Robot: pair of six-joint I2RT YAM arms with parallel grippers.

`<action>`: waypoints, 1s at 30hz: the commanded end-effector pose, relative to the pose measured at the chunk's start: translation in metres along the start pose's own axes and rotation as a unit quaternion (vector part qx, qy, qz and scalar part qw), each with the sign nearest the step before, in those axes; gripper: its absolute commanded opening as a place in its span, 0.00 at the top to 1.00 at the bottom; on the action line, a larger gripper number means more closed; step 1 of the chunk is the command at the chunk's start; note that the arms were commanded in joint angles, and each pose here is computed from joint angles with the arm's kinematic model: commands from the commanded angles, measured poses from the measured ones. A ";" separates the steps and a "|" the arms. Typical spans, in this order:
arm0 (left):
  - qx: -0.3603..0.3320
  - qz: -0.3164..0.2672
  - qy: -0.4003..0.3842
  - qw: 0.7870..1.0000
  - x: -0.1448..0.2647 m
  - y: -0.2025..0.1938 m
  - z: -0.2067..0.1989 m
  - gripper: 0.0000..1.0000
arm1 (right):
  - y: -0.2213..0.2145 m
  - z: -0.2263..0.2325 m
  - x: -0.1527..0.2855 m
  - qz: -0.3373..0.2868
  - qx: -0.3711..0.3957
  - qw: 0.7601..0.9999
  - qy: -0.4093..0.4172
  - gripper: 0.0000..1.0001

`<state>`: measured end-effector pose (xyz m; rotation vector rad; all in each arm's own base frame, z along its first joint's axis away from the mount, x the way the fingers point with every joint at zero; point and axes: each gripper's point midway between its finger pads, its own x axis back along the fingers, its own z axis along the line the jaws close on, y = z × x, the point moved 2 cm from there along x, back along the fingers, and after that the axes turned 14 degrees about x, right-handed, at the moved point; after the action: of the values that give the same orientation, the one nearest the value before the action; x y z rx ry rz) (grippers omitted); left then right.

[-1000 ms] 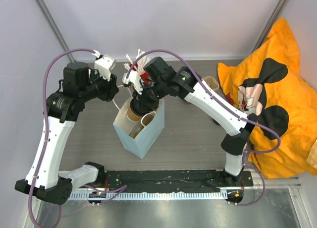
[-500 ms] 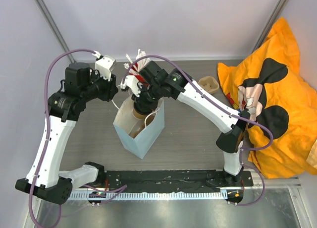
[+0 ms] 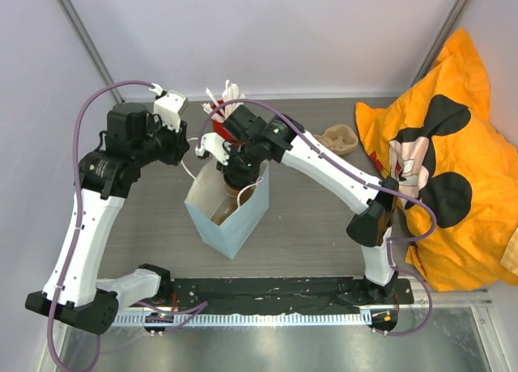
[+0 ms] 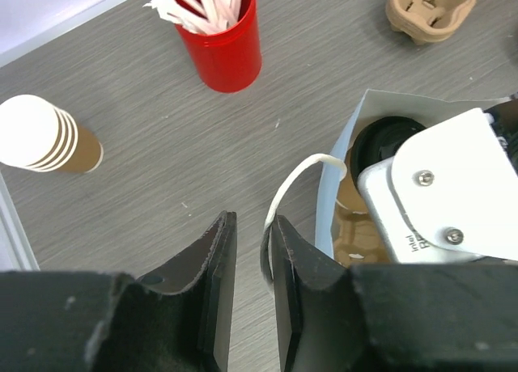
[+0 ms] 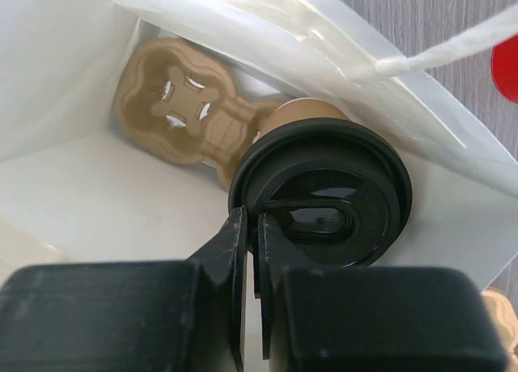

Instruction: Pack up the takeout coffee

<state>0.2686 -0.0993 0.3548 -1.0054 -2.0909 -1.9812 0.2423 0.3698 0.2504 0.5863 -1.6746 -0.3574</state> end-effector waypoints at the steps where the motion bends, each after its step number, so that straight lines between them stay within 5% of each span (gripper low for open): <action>1: 0.005 -0.037 0.018 0.999 0.007 0.013 0.005 0.73 | 0.005 -0.007 0.011 -0.003 0.021 1.000 -0.022 0.99; 30: 0.009 -0.044 0.035 0.998 0.012 0.009 0.013 0.74 | -0.014 -0.007 -0.010 0.043 0.022 0.999 -0.007 0.99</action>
<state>0.2669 -0.0836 0.3501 -0.9023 -2.0780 -1.9797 0.2524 0.3662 0.2295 0.5348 -1.7031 -0.2756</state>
